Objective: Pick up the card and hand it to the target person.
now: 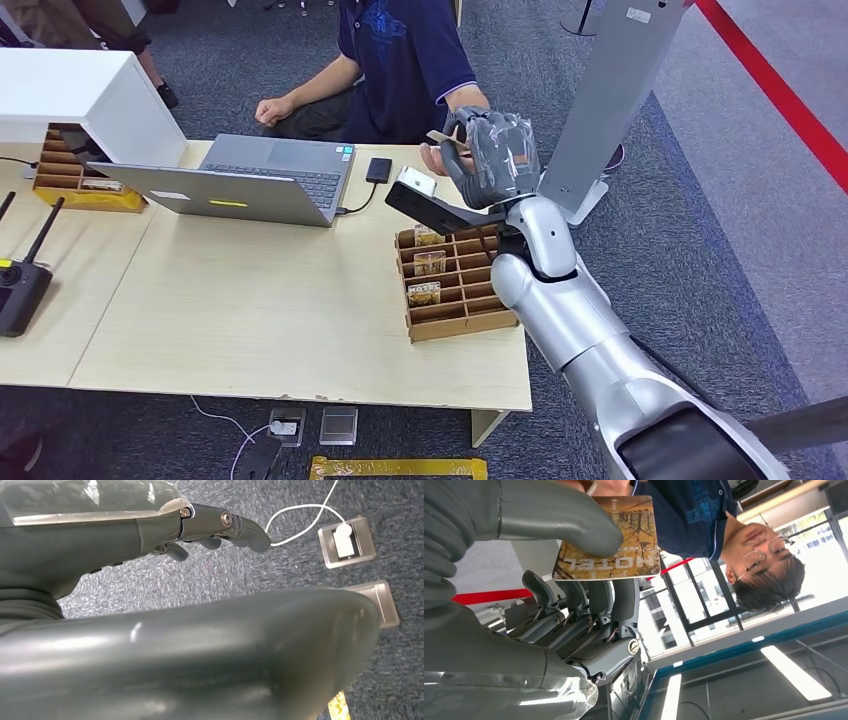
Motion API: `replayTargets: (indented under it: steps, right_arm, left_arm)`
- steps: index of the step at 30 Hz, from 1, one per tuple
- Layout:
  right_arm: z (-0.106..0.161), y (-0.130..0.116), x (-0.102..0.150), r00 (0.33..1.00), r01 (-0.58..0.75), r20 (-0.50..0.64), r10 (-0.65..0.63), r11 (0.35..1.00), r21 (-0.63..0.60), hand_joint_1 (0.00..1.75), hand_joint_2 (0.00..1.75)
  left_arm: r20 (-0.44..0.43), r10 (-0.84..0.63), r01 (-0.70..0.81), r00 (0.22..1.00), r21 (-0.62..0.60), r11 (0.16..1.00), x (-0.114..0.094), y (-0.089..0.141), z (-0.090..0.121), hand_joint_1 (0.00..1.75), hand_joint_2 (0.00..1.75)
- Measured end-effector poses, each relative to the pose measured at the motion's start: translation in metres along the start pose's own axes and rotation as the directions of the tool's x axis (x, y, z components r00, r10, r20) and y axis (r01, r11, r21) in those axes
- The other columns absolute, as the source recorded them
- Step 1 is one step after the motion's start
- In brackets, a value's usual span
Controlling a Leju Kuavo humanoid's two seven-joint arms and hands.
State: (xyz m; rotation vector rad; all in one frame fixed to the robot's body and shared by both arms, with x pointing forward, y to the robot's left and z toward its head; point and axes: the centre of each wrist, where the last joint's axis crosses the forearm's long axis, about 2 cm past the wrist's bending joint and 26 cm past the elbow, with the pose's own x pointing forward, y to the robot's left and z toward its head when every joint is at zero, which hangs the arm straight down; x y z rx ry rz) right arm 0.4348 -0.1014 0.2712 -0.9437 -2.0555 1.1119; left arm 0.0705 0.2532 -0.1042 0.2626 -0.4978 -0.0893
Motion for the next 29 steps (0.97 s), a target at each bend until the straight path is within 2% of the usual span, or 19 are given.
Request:
replayTargets:
  steps: [2,4,7,8,9,19,23,26,29]
  right_arm:
    - [0.000,0.004,0.004,1.000,-0.011,0.001,0.011,1.000,0.012,1.32,1.75]
    - [0.000,0.008,0.007,1.000,-0.025,0.000,0.025,0.999,0.026,1.05,1.75]
    - [0.002,0.013,0.010,0.999,-0.053,-0.006,0.053,0.997,0.052,0.33,1.75]
    - [0.003,0.015,0.010,0.998,-0.061,-0.008,0.062,0.996,0.061,0.13,1.75]
    - [0.004,0.017,0.011,0.998,-0.068,-0.008,0.068,0.995,0.070,0.01,1.75]
    - [0.012,0.032,0.012,0.991,-0.126,-0.018,0.133,0.970,0.207,0.00,1.75]
    - [0.015,0.036,0.012,0.991,-0.121,-0.029,0.131,0.967,0.222,0.00,1.75]
    - [0.019,0.039,0.011,0.997,-0.060,-0.035,0.068,0.977,0.205,0.00,1.75]
    - [0.023,0.042,0.010,0.995,0.096,-0.053,-0.088,0.977,0.188,0.00,1.75]
  left_arm:
    - [-0.004,-0.001,0.001,1.000,0.004,1.000,0.000,0.002,0.000,0.00,0.00]
    - [-0.006,-0.003,0.003,1.000,0.007,1.000,0.000,0.003,-0.001,0.00,0.00]
    - [-0.011,-0.005,0.005,1.000,0.012,1.000,-0.001,0.005,-0.002,0.00,0.00]
    - [-0.013,-0.006,0.007,1.000,0.013,1.000,-0.001,0.006,-0.002,0.00,0.00]
    - [-0.015,-0.008,0.008,1.000,0.015,1.000,-0.001,0.006,-0.002,0.00,0.00]
    - [-0.031,-0.013,0.014,0.999,0.019,1.000,-0.001,0.008,-0.003,0.00,0.00]
    - [-0.033,-0.015,0.016,0.999,0.012,1.000,-0.001,0.008,-0.003,0.00,0.00]
    - [-0.039,-0.015,0.016,0.999,0.011,1.000,-0.001,0.008,-0.003,0.00,0.00]
    - [-0.047,-0.015,0.016,0.999,0.012,1.000,-0.001,0.008,-0.003,0.00,0.00]
